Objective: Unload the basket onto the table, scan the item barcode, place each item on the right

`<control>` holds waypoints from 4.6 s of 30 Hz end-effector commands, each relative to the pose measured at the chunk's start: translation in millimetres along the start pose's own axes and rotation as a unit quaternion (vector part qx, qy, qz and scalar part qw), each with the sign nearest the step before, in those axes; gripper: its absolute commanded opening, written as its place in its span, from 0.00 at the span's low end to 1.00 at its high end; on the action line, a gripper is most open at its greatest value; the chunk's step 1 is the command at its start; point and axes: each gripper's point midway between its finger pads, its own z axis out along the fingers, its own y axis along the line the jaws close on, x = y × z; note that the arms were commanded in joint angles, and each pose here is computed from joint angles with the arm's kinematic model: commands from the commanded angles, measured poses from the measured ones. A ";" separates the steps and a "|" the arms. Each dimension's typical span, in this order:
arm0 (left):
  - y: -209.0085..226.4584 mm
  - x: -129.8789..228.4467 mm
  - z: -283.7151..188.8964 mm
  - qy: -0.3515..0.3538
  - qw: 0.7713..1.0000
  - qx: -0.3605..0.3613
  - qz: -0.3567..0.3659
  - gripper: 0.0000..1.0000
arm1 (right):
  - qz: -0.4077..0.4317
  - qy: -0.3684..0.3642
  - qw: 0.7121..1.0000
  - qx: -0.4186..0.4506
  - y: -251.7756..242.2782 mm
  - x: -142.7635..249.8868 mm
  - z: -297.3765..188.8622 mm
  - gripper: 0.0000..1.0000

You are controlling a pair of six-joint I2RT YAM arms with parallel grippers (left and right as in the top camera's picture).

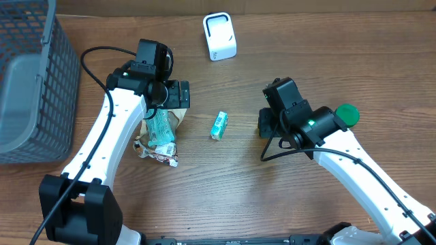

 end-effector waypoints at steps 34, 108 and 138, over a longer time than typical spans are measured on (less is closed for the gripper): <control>-4.9 -5.9 -3.7 -0.009 1.000 0.005 0.011 1.00 | 0.028 0.028 0.999 -0.022 -7.6 7.4 2.2 0.31; -4.9 -5.9 -3.7 -0.009 1.000 0.005 0.011 1.00 | 0.023 0.043 0.999 0.012 -20.5 -10.5 6.8 1.00; -4.9 -5.9 -3.7 -0.009 1.000 0.005 0.011 1.00 | 0.022 0.046 0.999 0.002 -15.9 -9.4 6.8 0.83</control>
